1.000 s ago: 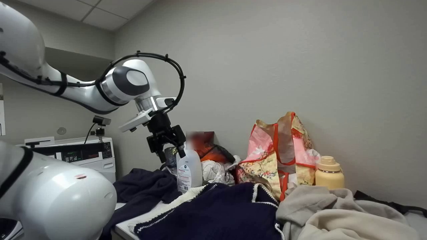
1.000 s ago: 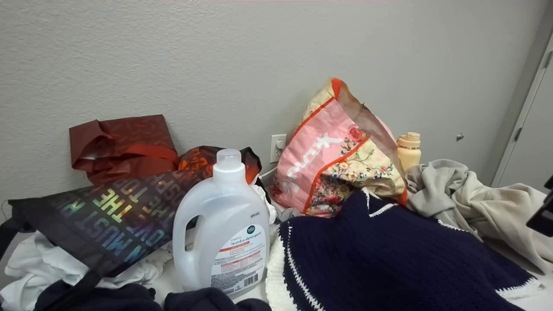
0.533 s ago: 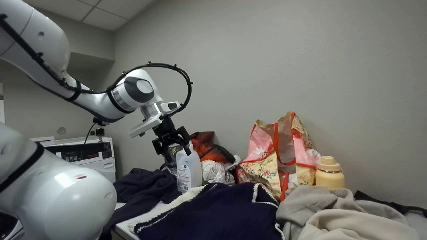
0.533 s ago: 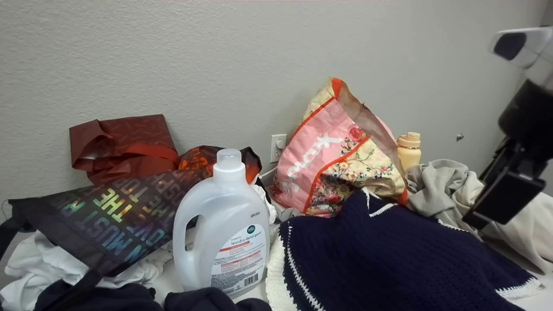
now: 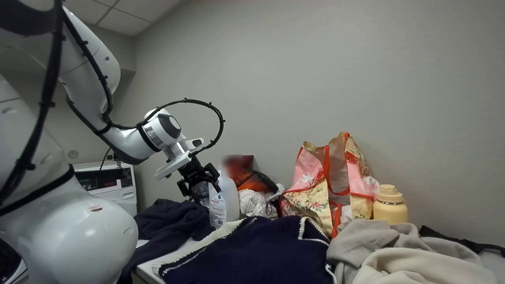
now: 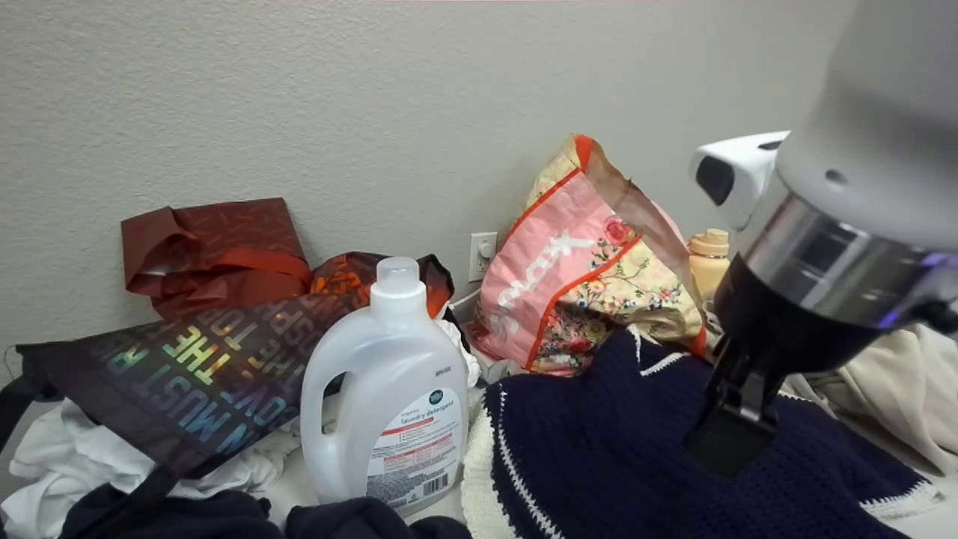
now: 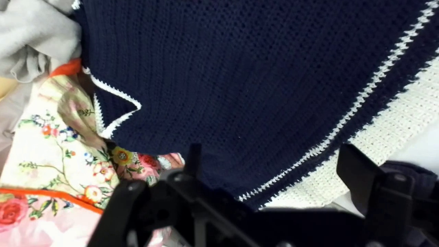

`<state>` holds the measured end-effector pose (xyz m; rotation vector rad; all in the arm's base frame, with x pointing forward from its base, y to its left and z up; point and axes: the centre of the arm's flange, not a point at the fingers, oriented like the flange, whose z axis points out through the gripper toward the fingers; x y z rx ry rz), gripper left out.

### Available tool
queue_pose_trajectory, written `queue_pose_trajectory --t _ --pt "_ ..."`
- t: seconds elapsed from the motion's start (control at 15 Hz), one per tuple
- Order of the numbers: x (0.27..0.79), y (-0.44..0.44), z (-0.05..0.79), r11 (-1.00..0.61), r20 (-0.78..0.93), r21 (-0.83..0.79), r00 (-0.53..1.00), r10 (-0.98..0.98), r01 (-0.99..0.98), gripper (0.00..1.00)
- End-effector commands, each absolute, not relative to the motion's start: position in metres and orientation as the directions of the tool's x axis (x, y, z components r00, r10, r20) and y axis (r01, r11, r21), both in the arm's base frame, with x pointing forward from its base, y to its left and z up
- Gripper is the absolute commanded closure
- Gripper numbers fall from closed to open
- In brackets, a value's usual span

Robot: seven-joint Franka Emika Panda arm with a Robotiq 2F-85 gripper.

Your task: Fold the navy cloth on the table in half.

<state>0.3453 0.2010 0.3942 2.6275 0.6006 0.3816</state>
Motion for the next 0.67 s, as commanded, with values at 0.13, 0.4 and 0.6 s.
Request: queue_pose_trajectory --t 0.13,0.4,0.6 --pt "0.364 0.252 0.339 -0.757 0.144 0.546 0.849 0.508 0.36 0.0" --pt "0.362 0.276 0.3 -0.711 0.11 0.595 0.838 0.534 0.375 0.0" --pt "0.364 0.285 0.27 -0.671 0.063 0.635 0.841 0.537 0.382 0.0"
